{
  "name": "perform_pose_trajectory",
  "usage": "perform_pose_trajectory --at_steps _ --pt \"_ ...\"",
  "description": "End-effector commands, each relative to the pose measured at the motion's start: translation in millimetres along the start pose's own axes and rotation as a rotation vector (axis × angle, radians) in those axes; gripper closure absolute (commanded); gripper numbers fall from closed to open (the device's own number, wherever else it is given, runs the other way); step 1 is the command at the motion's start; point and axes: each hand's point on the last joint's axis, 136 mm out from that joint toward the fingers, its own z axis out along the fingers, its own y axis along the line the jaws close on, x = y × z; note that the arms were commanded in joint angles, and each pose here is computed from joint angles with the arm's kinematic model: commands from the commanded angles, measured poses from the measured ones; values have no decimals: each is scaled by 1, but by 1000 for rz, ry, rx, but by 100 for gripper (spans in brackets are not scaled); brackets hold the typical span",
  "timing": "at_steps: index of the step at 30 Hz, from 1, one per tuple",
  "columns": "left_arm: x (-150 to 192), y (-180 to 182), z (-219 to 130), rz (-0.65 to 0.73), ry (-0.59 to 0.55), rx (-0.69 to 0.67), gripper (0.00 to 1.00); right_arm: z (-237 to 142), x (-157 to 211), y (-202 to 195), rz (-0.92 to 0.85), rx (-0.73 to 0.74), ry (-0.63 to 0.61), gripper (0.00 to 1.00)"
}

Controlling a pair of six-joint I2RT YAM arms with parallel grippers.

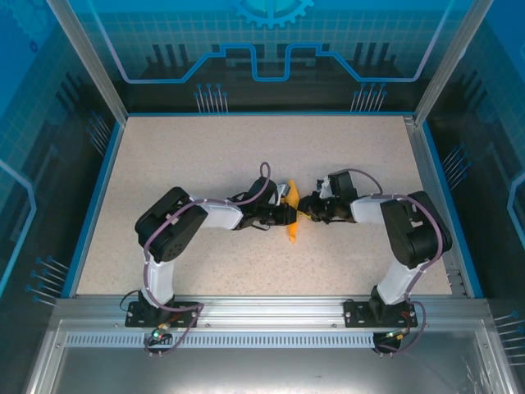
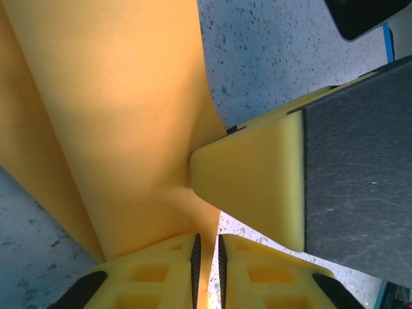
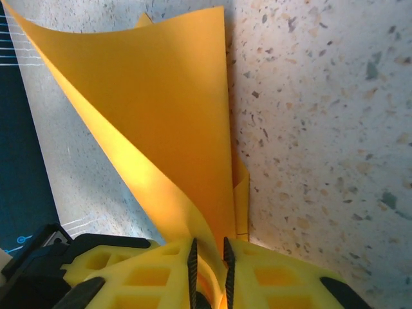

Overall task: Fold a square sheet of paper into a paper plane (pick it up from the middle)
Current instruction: Fold the wing for the fifth time at the center of the table.

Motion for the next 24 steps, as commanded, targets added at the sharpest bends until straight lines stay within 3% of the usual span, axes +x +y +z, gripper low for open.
perform_pose_trajectory --at_steps 1,4,7,14,24 --pt "-4 -12 -10 44 -5 39 80 3 4 12 -33 -36 25 89" --pt "-5 -16 -15 50 -9 42 76 2 3 11 -31 -26 16 99" --pt "-6 -20 -26 53 -22 17 69 2 3 11 -26 -21 11 100" --pt "20 -3 -54 36 -8 -271 56 1 7 9 -8 -10 -3 100" --pt "60 6 -38 -13 31 -405 54 2 11 10 2 -17 -6 100"
